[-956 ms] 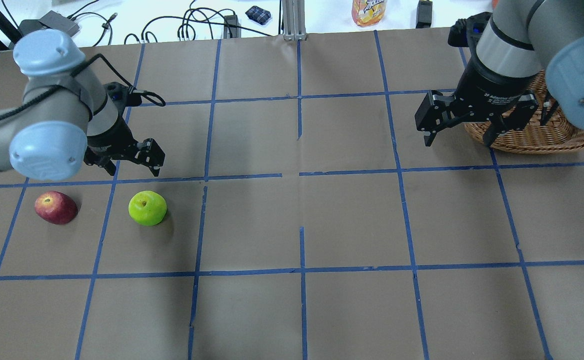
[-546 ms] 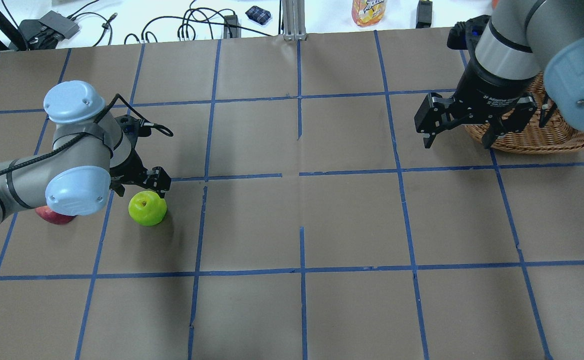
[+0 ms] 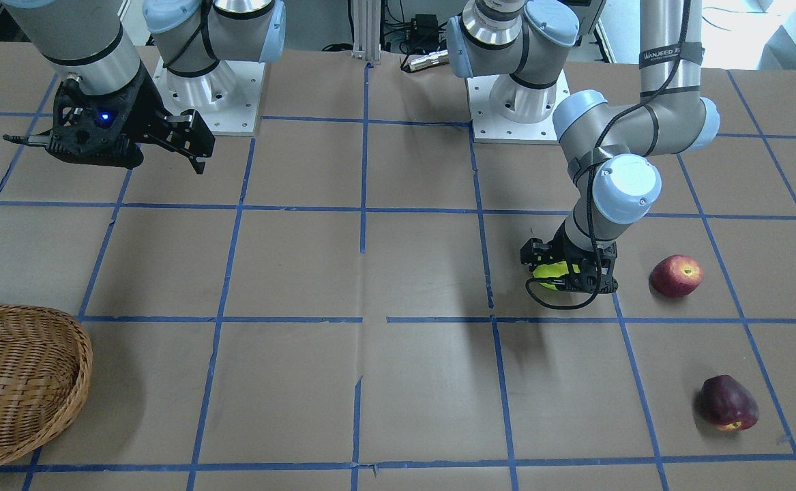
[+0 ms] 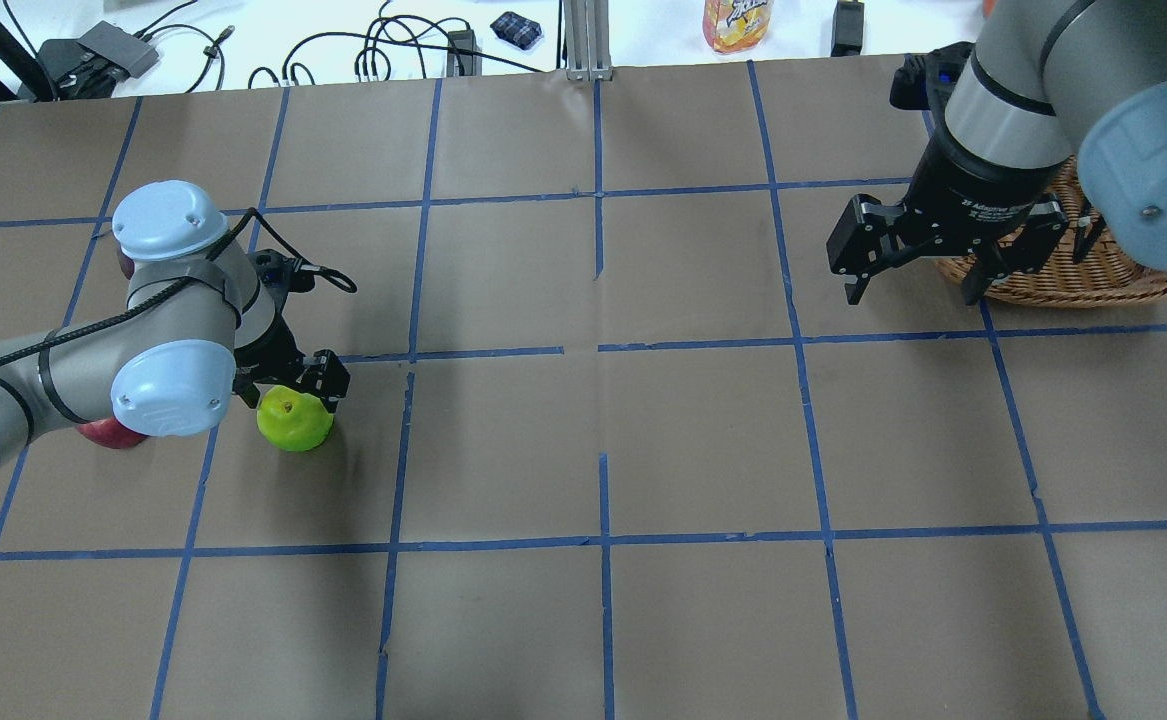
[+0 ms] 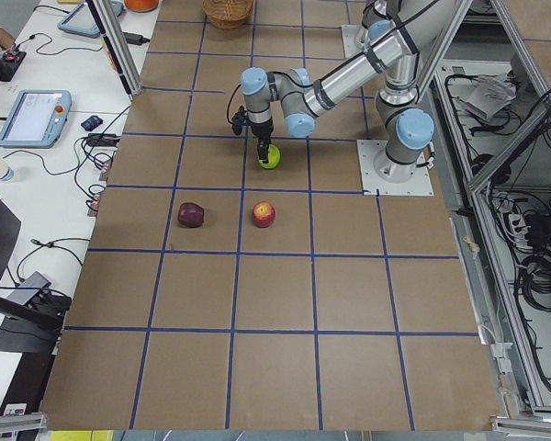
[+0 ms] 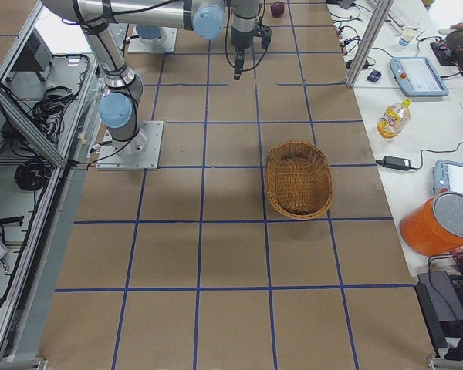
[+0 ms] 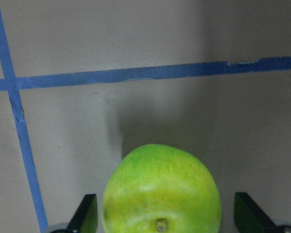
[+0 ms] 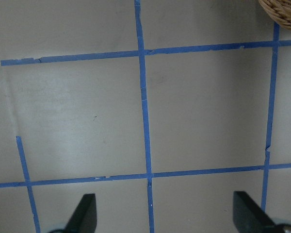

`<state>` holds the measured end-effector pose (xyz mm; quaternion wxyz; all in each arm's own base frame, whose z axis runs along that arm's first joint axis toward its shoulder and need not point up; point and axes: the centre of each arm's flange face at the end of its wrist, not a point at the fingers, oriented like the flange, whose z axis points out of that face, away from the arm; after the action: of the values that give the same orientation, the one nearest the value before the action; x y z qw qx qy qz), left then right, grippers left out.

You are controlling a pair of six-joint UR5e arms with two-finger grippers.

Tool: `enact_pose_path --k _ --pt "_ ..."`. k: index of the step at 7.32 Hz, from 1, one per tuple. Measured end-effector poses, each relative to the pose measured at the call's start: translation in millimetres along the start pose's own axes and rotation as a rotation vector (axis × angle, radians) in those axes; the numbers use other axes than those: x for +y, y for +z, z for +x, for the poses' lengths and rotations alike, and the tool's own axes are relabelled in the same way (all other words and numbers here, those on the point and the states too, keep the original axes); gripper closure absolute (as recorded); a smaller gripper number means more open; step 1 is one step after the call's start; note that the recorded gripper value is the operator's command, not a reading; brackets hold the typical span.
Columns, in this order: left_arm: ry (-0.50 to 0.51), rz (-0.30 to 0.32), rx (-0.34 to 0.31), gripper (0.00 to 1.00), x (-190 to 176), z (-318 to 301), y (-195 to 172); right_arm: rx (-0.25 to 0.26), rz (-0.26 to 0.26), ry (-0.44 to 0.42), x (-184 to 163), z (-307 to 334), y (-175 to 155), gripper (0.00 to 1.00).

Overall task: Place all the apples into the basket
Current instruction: 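Close the left gripper around the green apple, then carry the green apple to the table center and release it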

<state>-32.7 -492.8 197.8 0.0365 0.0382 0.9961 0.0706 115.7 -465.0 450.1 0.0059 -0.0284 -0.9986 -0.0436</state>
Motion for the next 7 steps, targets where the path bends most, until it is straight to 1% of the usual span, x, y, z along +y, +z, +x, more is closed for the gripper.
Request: enact_pose_path --k 1,2,3,4,5,6,7 --pt "0.003 -0.009 0.002 0.37 -1 0 4 0.001 -0.002 0.0 0 0 1 0.0" --pt "0.0 -0.014 0.005 0.58 -2 -1 8 0.0 -0.004 0.002 -1 1 2 0.0" --pt "-0.017 -0.014 0.007 0.62 -4 -3 8 -0.003 -0.005 0.005 -3 1 3 0.0" --pt "-0.07 -0.003 0.012 0.62 -11 -6 3 -0.003 -0.008 0.007 -5 2 5 0.0" --pt "-0.174 0.008 0.046 0.64 -25 -6 -13 0.001 -0.011 0.009 -8 3 8 0.0" --pt "-0.283 0.002 0.115 0.65 -39 4 -32 0.003 -0.023 0.01 -13 4 14 0.0" --pt "-0.37 -0.005 0.175 0.64 -51 30 -46 0.003 -0.047 0.011 -20 4 24 0.0"
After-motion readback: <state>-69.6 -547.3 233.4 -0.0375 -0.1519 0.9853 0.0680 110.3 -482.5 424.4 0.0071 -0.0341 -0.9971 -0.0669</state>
